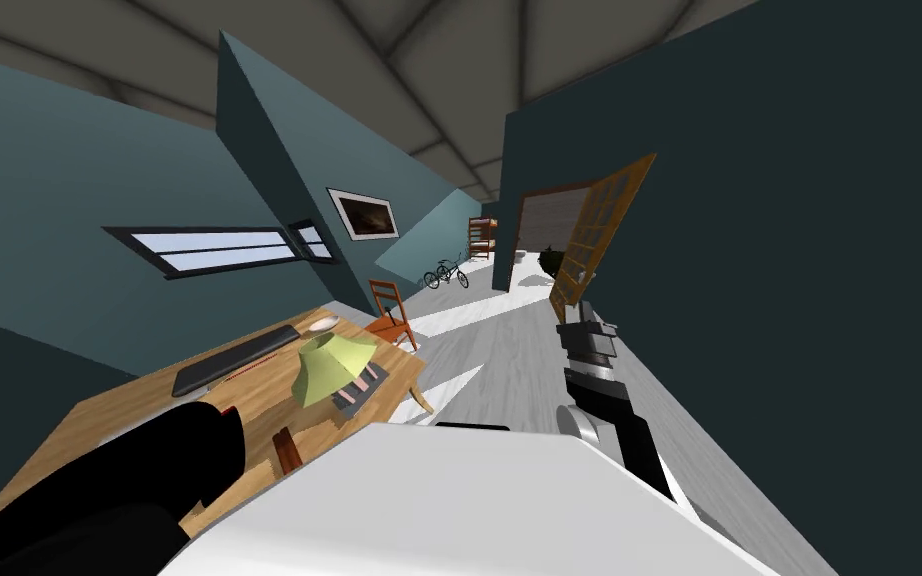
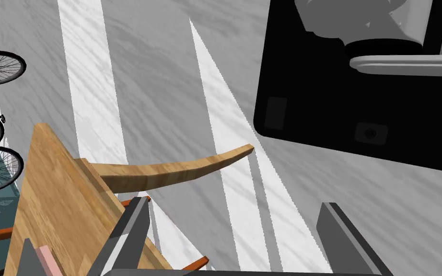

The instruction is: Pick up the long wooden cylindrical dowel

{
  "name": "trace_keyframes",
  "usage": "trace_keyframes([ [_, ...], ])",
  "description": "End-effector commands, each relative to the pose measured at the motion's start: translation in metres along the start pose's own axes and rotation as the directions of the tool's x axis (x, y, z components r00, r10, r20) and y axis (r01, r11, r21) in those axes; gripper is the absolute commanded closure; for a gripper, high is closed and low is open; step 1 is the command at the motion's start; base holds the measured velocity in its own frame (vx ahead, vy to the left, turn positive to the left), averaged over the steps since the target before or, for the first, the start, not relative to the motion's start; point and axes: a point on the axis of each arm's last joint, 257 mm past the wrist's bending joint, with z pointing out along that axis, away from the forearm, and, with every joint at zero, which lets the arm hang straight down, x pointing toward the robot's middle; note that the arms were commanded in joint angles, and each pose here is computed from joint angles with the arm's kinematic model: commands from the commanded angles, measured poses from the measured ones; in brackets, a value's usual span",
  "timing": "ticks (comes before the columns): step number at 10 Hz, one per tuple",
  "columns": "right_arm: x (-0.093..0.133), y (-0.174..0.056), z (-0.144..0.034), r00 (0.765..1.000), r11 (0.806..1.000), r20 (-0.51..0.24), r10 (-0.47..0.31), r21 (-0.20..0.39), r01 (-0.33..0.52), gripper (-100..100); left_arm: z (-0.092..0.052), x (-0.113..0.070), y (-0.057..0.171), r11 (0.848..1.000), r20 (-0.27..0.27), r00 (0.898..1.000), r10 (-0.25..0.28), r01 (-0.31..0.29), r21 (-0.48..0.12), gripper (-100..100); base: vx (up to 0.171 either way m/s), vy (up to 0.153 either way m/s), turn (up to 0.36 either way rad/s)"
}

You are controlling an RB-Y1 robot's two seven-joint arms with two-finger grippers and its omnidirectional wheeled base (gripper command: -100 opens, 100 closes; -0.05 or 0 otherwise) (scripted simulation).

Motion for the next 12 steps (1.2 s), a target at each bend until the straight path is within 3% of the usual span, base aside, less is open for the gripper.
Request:
trace_keyframes([
  [1, 0.0, 0.0, 0.0, 1.0, 1.0, 0.0, 0.0, 0.0, 0.0, 0, -0.012, -0.007, 0.023, 0.998, 0.018, 1.0, -0.011, 0.012, -0.056, -100, 0.021, 0.036, -0.182],
  [3, 0.0, 0.0, 0.0, 1.0, 1.0, 0.0, 0.0, 0.0, 0.0, 0, -0.049, -0.04, 0.071, 0.979, 0.078, 0.997, -0.027, 0.042, -0.198, -100, 0.02, 0.028, -0.407],
  [4, 0.0, 0.0, 0.0, 1.0, 1.0, 0.0, 0.0, 0.0, 0.0, 0, -0.05, -0.042, 0.073, 0.978, 0.082, 0.996, -0.025, 0.041, -0.203, -100, 0.016, 0.043, -0.121],
  [6, 0.0, 0.0, 0.0, 1.0, 1.0, 0.0, 0.0, 0.0, 0.0, 0, -0.088, -0.079, 0.108, 0.946, 0.15, 0.989, -0.016, 0.064, -0.318, -100, 0.014, 0.036, -0.302],
  [7, 0.0, 0.0, 0.0, 1.0, 1.0, 0.0, 0.0, 0.0, 0.0, 0, -0.088, -0.079, 0.108, 0.946, 0.15, 0.989, -0.016, 0.064, -0.318, -100, 0.007, 0.042, -0.149],
  [10, 0.0, 0.0, 0.0, 1.0, 1.0, 0.0, 0.0, 0.0, 0.0, 0, -0.13, -0.136, 0.129, 0.903, 0.244, 0.969, 0.023, 0.085, -0.422, -100, 0.007, 0.061, -0.291],
  [11, 0.0, 0.0, 0.0, 1.0, 1.0, 0.0, 0.0, 0.0, 0.0, 0, -0.132, -0.139, 0.131, 0.901, 0.248, 0.968, 0.027, 0.084, -0.425, -100, 0.0, 0.066, -0.125],
  [12, 0.0, 0.0, 0.0, 1.0, 1.0, 0.0, 0.0, 0.0, 0.0, 0, -0.142, -0.158, 0.131, 0.891, 0.277, 0.96, 0.044, 0.088, -0.445, -100, -0.007, 0.064, -0.19],
])
